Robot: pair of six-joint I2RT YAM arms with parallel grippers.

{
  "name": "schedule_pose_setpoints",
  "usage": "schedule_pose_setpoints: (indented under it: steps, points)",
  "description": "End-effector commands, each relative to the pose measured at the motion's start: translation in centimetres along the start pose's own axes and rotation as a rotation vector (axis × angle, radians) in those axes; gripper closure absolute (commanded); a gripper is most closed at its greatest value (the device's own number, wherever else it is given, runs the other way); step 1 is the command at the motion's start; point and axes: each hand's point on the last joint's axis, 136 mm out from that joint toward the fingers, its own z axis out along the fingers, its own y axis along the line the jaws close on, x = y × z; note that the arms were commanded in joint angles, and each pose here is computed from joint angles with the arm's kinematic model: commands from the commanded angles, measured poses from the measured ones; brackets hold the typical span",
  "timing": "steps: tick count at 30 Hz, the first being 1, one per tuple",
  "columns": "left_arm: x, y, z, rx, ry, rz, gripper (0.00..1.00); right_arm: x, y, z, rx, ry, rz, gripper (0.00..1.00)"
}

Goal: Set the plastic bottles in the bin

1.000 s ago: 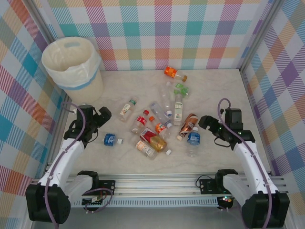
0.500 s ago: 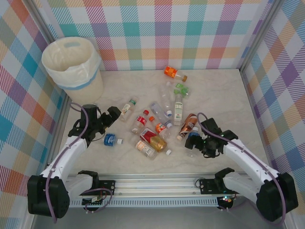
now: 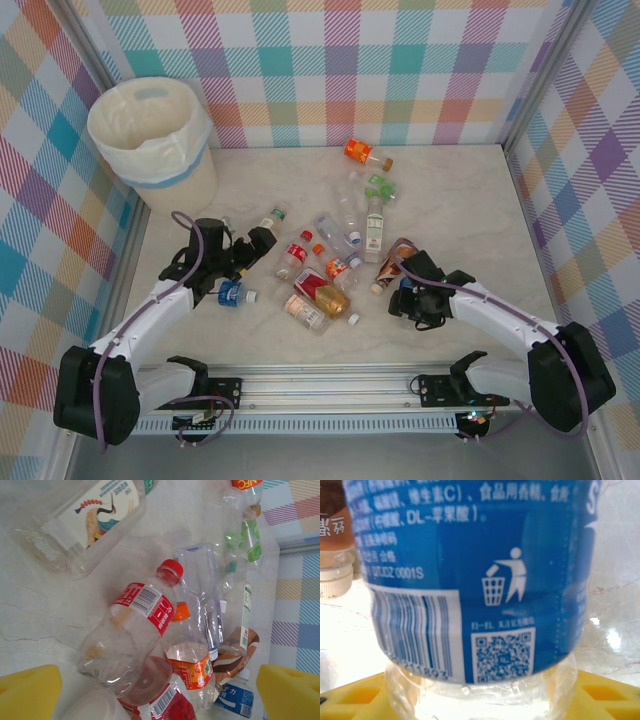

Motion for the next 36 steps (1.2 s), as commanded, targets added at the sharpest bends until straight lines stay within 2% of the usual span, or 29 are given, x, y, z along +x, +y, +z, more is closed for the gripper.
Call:
schedule_pose_setpoints:
  steps: [1,4,9,13,16,19,23,32,36]
  points:
    - [0.3,-1.9,0.1,0.06,0.022,0.043,0.0,0.0,-1.6,-0.6,0.074,-0.032,-0.018,0.4]
    - [0.8,-3.0,0.2,0.08,0.039,0.095,0.0,-0.3,-2.0,-1.7,0.067,-0.078,-0.016,0.42]
    - [2.0,-5.6,1.0,0.128,0.061,0.179,0.0,-2.4,0.4,-4.8,-0.075,-0.23,-0.094,0.5]
    - [2.7,-8.7,1.7,0.25,0.092,0.219,0.0,-4.4,5.0,-8.3,-0.262,-0.368,-0.263,0.5]
    - [3.0,-11.6,1.6,0.367,0.12,0.259,0.0,-5.2,9.2,-10.7,-0.434,-0.417,-0.374,0.51]
    - [3.4,-14.6,1.4,0.465,0.135,0.302,0.0,-5.4,13.3,-12.6,-0.602,-0.431,-0.478,0.5]
    - [3.5,-17.6,0.8,0.536,0.093,0.353,0.0,-5.4,16.8,-13.9,-0.738,-0.42,-0.566,0.5]
    - [4.0,-21.0,0.1,0.56,0.15,0.493,0.21,-3.1,20.5,-15.2,-0.894,-0.315,-0.72,0.49]
    - [4.8,-20.9,0.9,0.493,0.212,0.553,0.29,-2.6,21.1,-15.3,-0.916,-0.291,-0.749,0.49]
